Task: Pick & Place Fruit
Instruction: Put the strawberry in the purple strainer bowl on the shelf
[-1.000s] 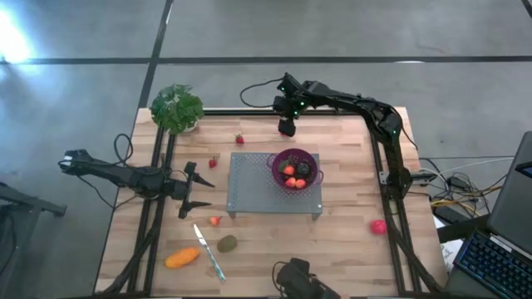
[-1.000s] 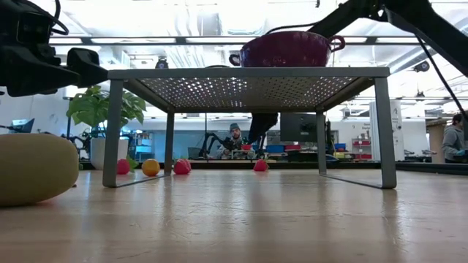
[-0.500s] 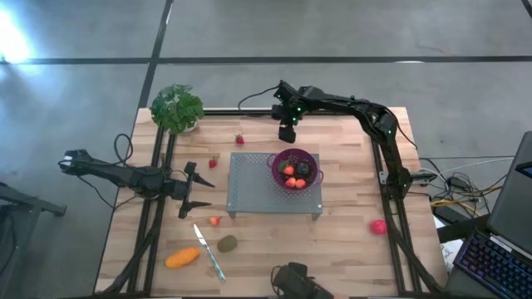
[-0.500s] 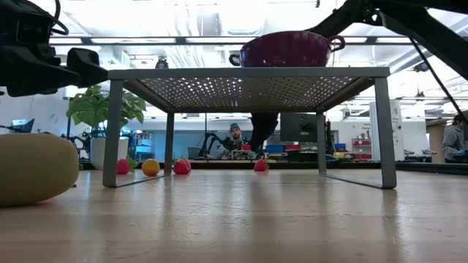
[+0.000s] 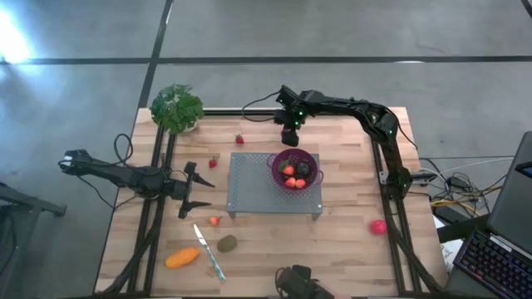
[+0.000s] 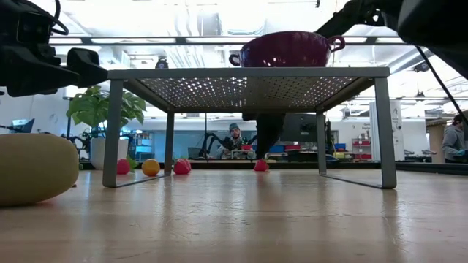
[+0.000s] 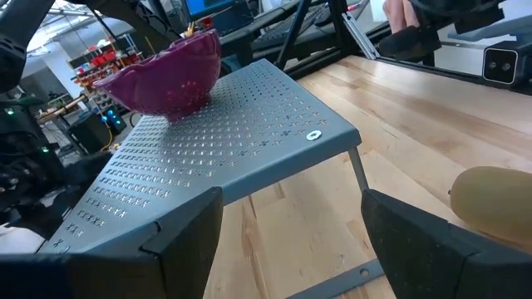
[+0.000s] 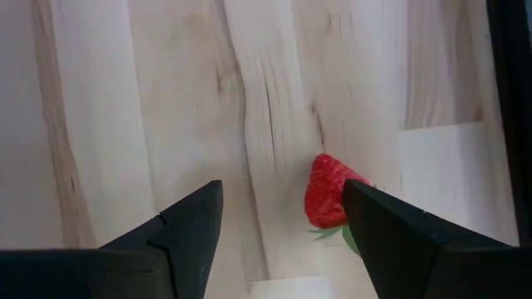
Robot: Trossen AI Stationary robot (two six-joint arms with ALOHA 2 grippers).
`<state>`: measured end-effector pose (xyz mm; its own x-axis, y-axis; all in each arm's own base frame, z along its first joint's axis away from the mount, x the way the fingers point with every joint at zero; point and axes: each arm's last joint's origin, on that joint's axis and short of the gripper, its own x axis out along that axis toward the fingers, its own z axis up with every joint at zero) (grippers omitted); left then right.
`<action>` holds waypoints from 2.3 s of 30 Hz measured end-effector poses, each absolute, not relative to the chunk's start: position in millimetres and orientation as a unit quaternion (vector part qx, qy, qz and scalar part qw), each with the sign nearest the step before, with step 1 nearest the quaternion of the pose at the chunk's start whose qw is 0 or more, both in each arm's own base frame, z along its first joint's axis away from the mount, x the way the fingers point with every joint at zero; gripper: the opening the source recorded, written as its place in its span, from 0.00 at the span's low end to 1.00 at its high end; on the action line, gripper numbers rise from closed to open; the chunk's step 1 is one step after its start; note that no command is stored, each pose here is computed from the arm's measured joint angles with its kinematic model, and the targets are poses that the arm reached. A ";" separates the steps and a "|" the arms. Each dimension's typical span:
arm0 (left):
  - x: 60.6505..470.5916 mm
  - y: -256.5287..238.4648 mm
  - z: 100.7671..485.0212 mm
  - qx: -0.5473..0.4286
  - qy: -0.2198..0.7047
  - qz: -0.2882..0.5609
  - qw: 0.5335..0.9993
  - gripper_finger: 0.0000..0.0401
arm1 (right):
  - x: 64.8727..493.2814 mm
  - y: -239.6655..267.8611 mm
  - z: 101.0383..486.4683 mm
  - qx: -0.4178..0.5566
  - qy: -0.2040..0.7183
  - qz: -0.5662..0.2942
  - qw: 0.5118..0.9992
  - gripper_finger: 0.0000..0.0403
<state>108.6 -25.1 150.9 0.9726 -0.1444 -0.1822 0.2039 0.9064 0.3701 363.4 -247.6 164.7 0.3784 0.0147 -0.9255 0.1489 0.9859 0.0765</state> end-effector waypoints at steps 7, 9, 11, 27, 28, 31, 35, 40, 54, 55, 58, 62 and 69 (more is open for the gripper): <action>108.6 -25.0 150.9 0.197 0.076 -0.089 0.973 0.73 | 361.1 -248.0 155.0 0.060 0.571 -0.056 0.817 0.57; 108.6 -25.0 150.9 0.197 0.075 -0.089 0.973 0.73 | 359.5 -247.4 152.3 0.062 0.574 -0.055 0.815 0.58; 108.6 -25.0 151.0 0.197 0.075 -0.089 0.973 0.73 | 358.0 -246.8 150.2 0.064 0.575 -0.055 0.814 0.59; 108.6 -25.1 151.0 0.197 0.075 -0.089 0.973 0.73 | 349.5 -244.6 145.6 0.048 0.621 -0.076 0.778 0.58; 108.6 -25.0 150.9 0.197 0.075 -0.089 0.973 0.73 | 349.3 -244.5 145.8 0.047 0.622 -0.075 0.778 0.58; 108.6 -25.0 150.9 0.197 0.076 -0.089 0.973 0.73 | 348.4 -243.9 145.5 0.047 0.626 -0.073 0.775 0.57; 108.6 -25.0 150.9 0.197 0.076 -0.089 0.973 0.73 | 346.6 -244.7 145.3 0.051 0.630 -0.072 0.772 0.55; 108.6 -25.1 151.1 0.197 0.075 -0.089 0.973 0.73 | 346.8 -245.0 145.4 0.050 0.629 -0.073 0.772 0.52; 108.6 -25.1 150.9 0.197 0.076 -0.089 0.973 0.73 | 347.0 -245.1 145.9 0.050 0.627 -0.073 0.774 0.34; 108.6 -25.0 151.0 0.197 0.075 -0.089 0.973 0.73 | 347.0 -245.1 145.9 0.050 0.627 -0.073 0.774 0.32; 108.6 -25.1 150.9 0.197 0.076 -0.089 0.973 0.73 | 347.0 -245.1 146.1 0.049 0.627 -0.073 0.774 0.31; 108.6 -25.1 151.0 0.197 0.075 -0.089 0.973 0.73 | 346.9 -245.0 146.8 0.050 0.627 -0.074 0.774 0.35; 108.6 -25.0 151.0 0.197 0.076 -0.089 0.973 0.73 | 347.0 -244.7 162.3 0.046 0.613 -0.081 0.784 0.34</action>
<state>108.6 -25.0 151.0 0.9727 -0.1440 -0.1822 0.2035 0.9064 0.3701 347.0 -244.7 162.3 0.2343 -0.0704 -0.9696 0.1824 0.9828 -0.0273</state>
